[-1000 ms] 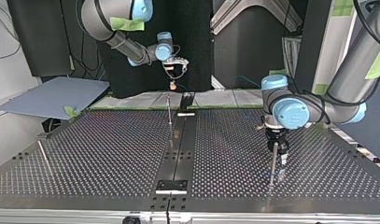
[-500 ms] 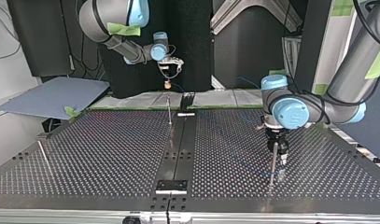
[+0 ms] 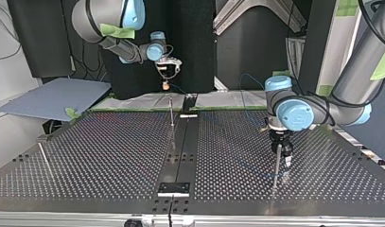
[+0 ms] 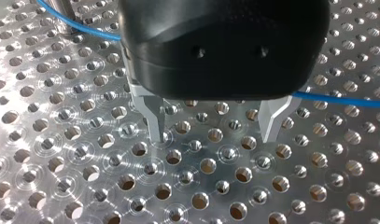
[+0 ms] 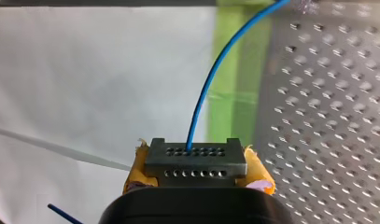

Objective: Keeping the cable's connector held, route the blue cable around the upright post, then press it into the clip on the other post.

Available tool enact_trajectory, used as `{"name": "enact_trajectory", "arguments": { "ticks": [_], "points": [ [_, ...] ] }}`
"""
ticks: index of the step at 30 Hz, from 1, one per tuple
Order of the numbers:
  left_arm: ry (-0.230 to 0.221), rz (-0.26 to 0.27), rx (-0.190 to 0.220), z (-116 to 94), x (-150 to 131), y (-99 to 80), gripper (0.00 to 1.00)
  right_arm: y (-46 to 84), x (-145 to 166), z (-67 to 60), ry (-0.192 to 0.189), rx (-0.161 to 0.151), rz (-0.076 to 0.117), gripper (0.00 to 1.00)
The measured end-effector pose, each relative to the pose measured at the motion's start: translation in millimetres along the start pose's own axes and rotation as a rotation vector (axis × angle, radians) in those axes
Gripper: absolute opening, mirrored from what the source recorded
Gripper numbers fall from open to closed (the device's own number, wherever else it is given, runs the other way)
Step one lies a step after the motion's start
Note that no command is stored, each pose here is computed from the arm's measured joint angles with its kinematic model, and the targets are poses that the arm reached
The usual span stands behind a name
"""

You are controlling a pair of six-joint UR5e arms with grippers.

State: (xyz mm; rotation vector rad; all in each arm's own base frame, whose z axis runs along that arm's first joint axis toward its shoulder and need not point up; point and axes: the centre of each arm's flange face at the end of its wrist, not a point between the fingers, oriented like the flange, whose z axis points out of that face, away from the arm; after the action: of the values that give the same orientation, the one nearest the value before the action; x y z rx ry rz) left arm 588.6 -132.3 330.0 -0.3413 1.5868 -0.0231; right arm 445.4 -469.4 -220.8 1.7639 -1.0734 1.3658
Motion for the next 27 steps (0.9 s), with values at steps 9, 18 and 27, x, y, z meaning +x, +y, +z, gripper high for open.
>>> {"name": "enact_trajectory", "arguments": {
  "ticks": [9,18,27],
  "points": [
    [-0.001,0.0,-0.001,0.4,-0.3,0.7,1.0,8.0,41.1,-8.6,0.086,-0.01,0.005,0.0],
    [-0.001,0.0,-0.004,0.7,-0.3,1.6,1.0,5.6,67.9,-28.5,0.156,-0.007,-0.003,0.0],
    [-0.007,-0.001,-0.02,1.3,-1.2,4.1,1.0,14.0,52.2,-56.8,0.162,-0.019,-0.002,0.0]
  ]
}}
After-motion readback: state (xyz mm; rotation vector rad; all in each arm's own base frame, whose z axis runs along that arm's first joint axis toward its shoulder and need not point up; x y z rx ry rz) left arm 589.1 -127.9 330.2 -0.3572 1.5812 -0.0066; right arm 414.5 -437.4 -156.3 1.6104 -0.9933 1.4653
